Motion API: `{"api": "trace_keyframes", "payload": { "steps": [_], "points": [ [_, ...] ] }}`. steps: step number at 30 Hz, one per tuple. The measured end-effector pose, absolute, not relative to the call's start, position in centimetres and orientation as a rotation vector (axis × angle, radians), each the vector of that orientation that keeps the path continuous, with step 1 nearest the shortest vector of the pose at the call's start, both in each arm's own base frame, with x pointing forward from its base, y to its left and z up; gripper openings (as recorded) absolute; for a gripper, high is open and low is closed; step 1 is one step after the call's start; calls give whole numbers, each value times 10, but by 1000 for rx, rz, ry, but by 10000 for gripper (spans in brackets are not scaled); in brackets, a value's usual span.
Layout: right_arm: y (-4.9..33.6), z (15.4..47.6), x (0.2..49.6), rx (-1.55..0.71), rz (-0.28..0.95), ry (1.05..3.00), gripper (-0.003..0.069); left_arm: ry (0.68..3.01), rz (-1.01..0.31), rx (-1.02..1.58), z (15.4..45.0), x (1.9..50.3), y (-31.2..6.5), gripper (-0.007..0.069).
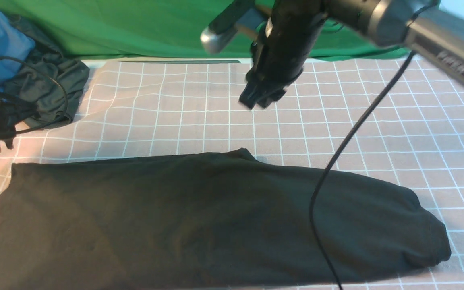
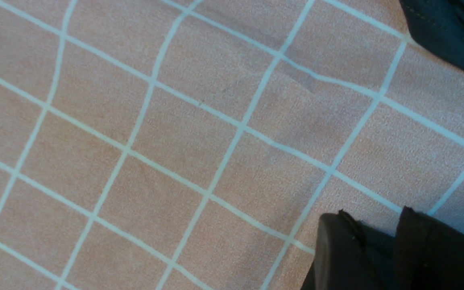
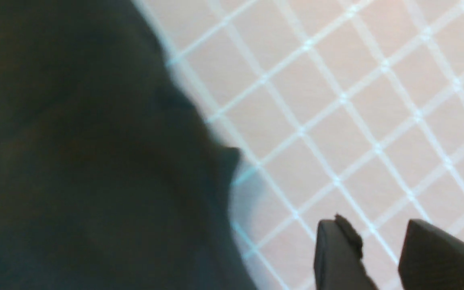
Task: Fold a long-sleeved shirt over a pink coffee tablecloth.
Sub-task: 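Pull the folded dark garment lengthwise by its ends to straighten it flat on the table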
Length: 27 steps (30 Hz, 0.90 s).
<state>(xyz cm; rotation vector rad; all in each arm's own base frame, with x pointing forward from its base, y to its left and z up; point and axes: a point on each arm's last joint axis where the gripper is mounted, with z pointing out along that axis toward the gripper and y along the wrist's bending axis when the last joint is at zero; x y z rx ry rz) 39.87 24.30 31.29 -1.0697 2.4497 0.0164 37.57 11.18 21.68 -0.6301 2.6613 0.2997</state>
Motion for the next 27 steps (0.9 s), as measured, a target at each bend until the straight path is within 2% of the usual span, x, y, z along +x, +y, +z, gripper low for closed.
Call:
{"api": "trace_keyframes", "payload": {
  "steps": [1, 4, 6, 8, 11, 12, 14, 17, 19, 20, 21, 24, 27],
  "points": [
    [234, 321, 400, -1028, 18, 2448, 269, 2664, 304, -636, 220, 376, 112, 267],
    [211, 338, 402, -916, 19, 2454, 269, 2681, 287, -678, 230, 378, 112, 326],
    [180, 348, 399, -799, 9, 2495, 269, 2736, 181, -705, 240, 376, 105, 335],
    [150, 346, 392, -707, 4, 2564, 269, 2774, -27, -687, 248, 372, 90, 286],
    [115, 332, 376, -593, 29, 2687, 269, 2757, -288, -571, 261, 364, 61, 146],
    [104, 325, 370, -553, 38, 2728, 269, 2750, -343, -510, 265, 360, 49, 93],
    [87, 309, 355, -490, 36, 2821, 269, 2761, -403, -412, 267, 350, 24, 42],
    [60, 275, 328, -381, 30, 2973, 295, 2811, -454, -258, 263, 328, -19, 12],
    [50, 257, 318, -332, 30, 3023, 334, 2846, -467, -173, 257, 317, -40, 13],
    [45, 245, 312, -286, 35, 3041, 385, 2877, -474, -114, 248, 308, -55, 13],
    [44, 243, 311, -276, 39, 3044, 402, 2884, -476, -92, 247, 306, -60, 13],
    [39, 210, 298, -213, 73, 3063, 573, 2957, -477, 65, 221, 283, -95, 13],
    [42, 195, 293, -186, 128, 3043, 661, 2975, -471, 117, 208, 270, -111, 13]
  ]
}}
